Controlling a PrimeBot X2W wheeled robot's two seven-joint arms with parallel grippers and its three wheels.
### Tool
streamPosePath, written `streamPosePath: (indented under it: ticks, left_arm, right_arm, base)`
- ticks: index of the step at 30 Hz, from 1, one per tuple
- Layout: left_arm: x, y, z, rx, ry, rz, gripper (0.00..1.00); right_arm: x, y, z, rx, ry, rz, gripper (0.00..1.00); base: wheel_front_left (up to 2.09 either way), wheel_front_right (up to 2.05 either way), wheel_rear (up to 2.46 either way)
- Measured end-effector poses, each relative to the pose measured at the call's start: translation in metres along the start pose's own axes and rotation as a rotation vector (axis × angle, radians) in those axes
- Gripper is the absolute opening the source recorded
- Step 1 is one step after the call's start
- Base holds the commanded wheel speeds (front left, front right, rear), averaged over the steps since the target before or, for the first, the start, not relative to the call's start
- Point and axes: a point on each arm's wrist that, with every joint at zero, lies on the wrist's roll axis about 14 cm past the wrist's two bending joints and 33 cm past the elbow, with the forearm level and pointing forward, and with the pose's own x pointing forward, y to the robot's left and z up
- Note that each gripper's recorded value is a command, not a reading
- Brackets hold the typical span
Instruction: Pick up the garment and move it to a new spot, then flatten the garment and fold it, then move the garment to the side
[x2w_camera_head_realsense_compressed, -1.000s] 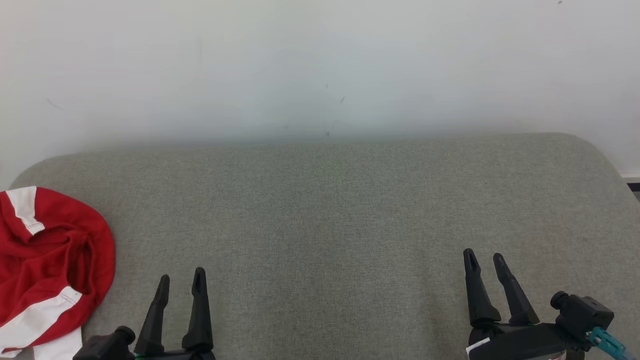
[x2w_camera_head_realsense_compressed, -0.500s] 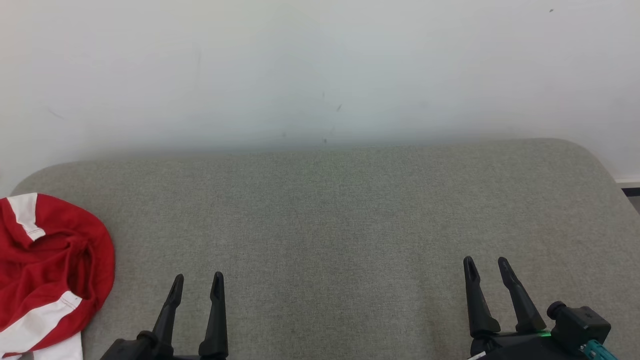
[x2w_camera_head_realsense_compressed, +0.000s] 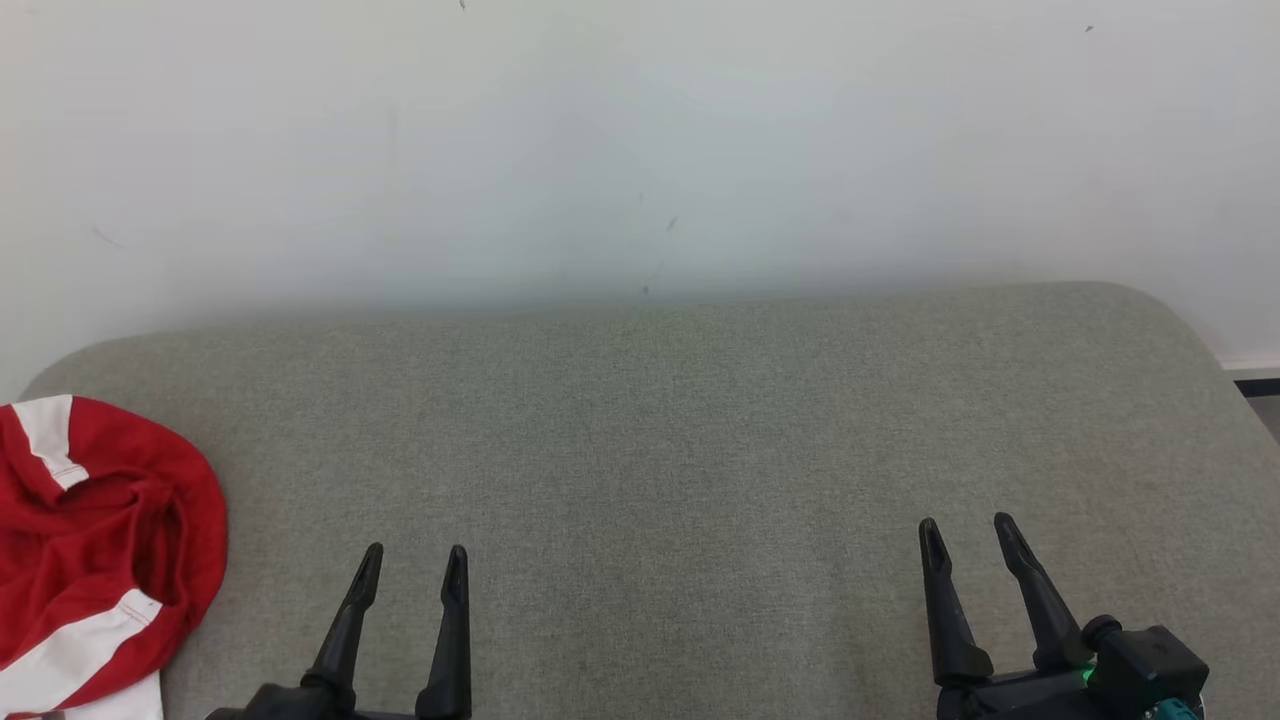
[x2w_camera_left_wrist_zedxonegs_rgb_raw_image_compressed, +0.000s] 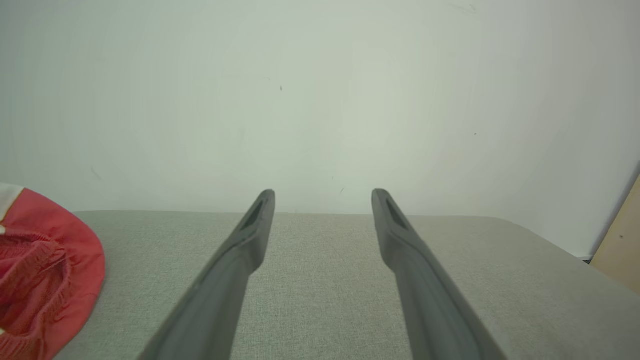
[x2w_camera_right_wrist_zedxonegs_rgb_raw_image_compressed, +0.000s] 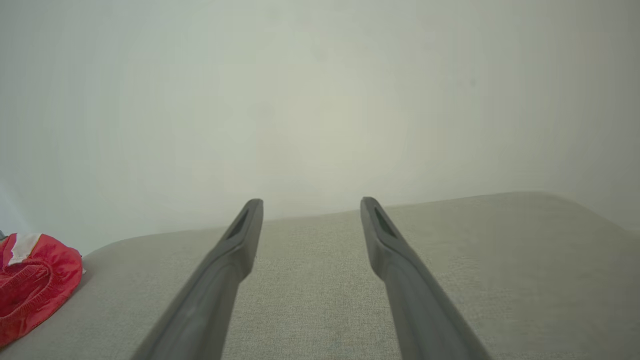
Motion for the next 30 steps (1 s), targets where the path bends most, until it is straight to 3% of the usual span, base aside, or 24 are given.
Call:
streamPosePath:
  ticks: [30]
  left_arm:
    - [-0.006, -0.022, 0.007, 0.189, -0.037, -0.081, 1.0]
  right_arm:
    - [-0.011, 0.019, 0.014, -0.156, -0.067, 0.068, 1.0]
  base:
    - [0.0, 0.0, 0.0]
